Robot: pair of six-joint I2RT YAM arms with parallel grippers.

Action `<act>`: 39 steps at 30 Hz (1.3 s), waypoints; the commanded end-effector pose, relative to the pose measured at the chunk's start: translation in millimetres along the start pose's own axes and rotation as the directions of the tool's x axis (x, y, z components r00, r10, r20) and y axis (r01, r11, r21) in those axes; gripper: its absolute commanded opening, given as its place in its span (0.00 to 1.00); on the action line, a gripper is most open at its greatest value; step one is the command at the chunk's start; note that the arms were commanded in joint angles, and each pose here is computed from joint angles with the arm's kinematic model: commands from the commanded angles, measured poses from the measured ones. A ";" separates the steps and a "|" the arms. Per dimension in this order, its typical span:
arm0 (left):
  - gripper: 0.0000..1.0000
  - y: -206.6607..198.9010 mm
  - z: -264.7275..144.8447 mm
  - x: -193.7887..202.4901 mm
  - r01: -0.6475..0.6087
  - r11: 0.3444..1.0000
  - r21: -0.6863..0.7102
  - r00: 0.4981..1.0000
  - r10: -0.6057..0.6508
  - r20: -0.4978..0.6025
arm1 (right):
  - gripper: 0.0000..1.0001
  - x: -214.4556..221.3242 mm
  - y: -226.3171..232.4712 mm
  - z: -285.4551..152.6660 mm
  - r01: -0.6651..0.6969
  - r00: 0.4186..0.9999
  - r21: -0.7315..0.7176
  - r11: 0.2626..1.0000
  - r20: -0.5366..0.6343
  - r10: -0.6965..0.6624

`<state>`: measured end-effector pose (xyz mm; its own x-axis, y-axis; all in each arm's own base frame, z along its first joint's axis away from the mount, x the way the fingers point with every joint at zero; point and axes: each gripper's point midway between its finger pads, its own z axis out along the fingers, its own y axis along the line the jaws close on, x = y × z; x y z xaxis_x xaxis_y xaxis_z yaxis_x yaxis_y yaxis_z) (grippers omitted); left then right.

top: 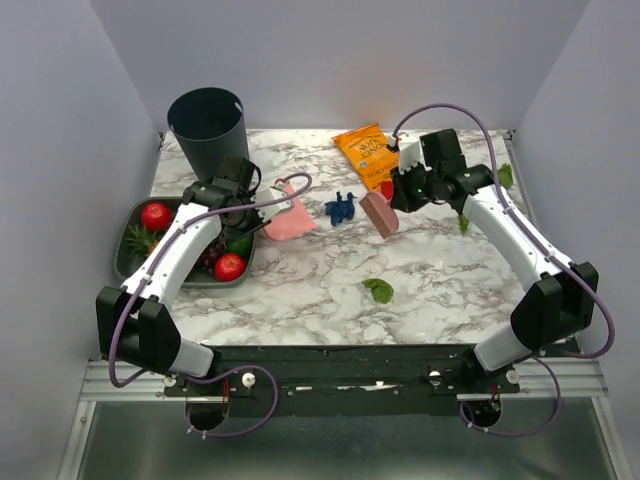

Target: Sweep away the paper scraps from the table

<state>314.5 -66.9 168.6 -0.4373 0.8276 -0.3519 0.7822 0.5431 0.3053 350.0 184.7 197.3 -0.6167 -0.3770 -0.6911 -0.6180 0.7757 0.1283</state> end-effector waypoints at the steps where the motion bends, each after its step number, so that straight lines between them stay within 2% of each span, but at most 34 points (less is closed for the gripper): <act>1: 0.00 -53.1 6.5 15.7 -0.229 0.948 0.221 0.971 0.239 -0.020 | 0.01 -31.6 -46.3 -1.9 0.202 0.977 0.199 0.959 0.022 -0.211; 5: 0.00 -74.5 16.5 17.2 -0.298 0.907 0.299 0.945 0.324 -0.041 | 0.01 -37.5 -77.4 5.8 0.269 0.961 0.313 0.911 -0.027 -0.275; 9: 0.00 -84.6 33.6 11.1 -0.261 0.914 0.312 0.953 0.296 -0.069 | 0.01 -34.9 -97.7 9.0 0.302 0.952 0.389 0.870 -0.076 -0.297; 18: 0.00 -107.7 51.7 12.9 -0.209 0.925 0.317 0.956 0.261 -0.133 | 0.01 -33.8 -105.7 21.6 0.298 0.954 0.400 0.867 -0.101 -0.282; 20: 0.00 -110.0 53.6 15.9 -0.194 0.928 0.319 0.957 0.251 -0.146 | 0.01 -28.7 -103.6 27.4 0.305 0.952 0.377 0.875 -0.111 -0.284; 23: 0.00 -113.2 57.8 19.7 -0.165 0.935 0.314 0.959 0.226 -0.170 | 0.01 -4.9 -89.7 45.1 0.321 0.944 0.264 0.909 -0.168 -0.285; 28: 0.00 -114.3 60.5 20.2 -0.152 0.942 0.299 0.963 0.208 -0.168 | 0.01 34.0 -75.5 56.8 0.361 0.918 0.196 0.912 -0.248 -0.310; 35: 0.00 -119.2 63.0 16.9 -0.137 0.943 0.304 0.968 0.193 -0.163 | 0.01 66.0 -14.7 60.3 0.371 0.899 0.009 0.928 -0.254 -0.357; 39: 0.00 -120.5 62.8 15.2 -0.141 0.944 0.299 0.969 0.194 -0.156 | 0.01 61.0 30.2 49.6 0.373 0.902 -0.082 0.924 -0.202 -0.382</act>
<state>241.7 -124.9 72.4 -0.3349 0.9320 -0.1385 0.9360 0.3460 0.0651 371.7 180.9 127.2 -0.4038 -0.7483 -0.5263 -0.7629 0.5929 -0.2578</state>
